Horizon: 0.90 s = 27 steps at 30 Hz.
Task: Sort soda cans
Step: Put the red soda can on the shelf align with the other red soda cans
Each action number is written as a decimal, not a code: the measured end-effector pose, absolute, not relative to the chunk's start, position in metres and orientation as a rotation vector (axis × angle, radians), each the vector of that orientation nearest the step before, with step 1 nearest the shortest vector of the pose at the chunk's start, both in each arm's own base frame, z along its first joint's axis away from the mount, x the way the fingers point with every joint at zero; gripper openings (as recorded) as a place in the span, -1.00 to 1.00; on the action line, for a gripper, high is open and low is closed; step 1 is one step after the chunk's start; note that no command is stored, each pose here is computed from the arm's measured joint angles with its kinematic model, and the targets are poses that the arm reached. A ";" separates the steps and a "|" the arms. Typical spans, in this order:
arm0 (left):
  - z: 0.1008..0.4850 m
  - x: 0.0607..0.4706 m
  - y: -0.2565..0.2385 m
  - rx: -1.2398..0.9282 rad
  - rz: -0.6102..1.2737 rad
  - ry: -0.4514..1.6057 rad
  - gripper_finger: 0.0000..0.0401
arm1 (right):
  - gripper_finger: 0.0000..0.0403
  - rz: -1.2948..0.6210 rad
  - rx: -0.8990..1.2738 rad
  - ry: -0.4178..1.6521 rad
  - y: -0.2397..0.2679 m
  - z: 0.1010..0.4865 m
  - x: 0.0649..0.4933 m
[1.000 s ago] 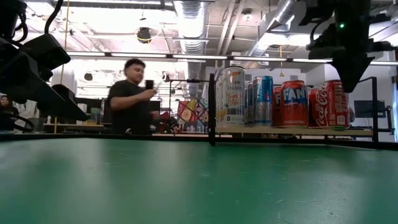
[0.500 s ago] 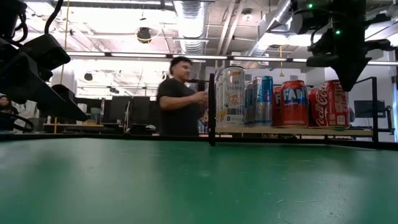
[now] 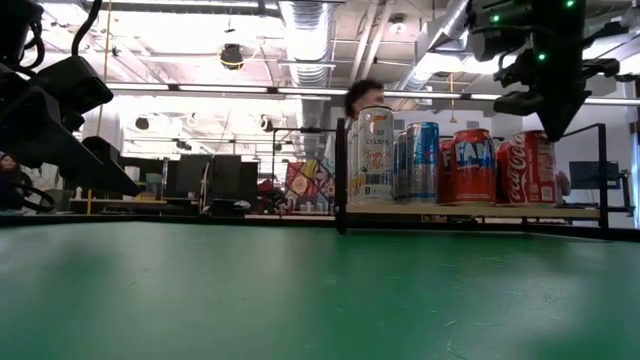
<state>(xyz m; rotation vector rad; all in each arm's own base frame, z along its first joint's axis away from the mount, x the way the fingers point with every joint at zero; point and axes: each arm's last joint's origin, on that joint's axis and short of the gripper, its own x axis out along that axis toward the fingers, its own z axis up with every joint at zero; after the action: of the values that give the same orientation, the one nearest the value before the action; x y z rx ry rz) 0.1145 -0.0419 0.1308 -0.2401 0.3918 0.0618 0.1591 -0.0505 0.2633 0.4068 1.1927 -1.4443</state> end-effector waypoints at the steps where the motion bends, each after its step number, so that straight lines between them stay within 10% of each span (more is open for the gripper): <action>1: 0.131 0.114 -0.042 -0.240 0.062 0.392 0.95 | -0.91 -1.450 0.401 1.189 -0.051 0.263 0.159; 27: 0.129 0.114 -0.042 -0.241 0.065 0.406 0.95 | -0.91 -1.294 0.533 1.161 -0.058 0.259 0.174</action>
<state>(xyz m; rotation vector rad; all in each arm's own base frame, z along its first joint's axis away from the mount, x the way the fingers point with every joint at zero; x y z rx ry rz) 0.1139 -0.0417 0.1294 -0.2405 0.4064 0.0651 0.1745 -0.0581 0.2588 0.5330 1.1611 -1.2936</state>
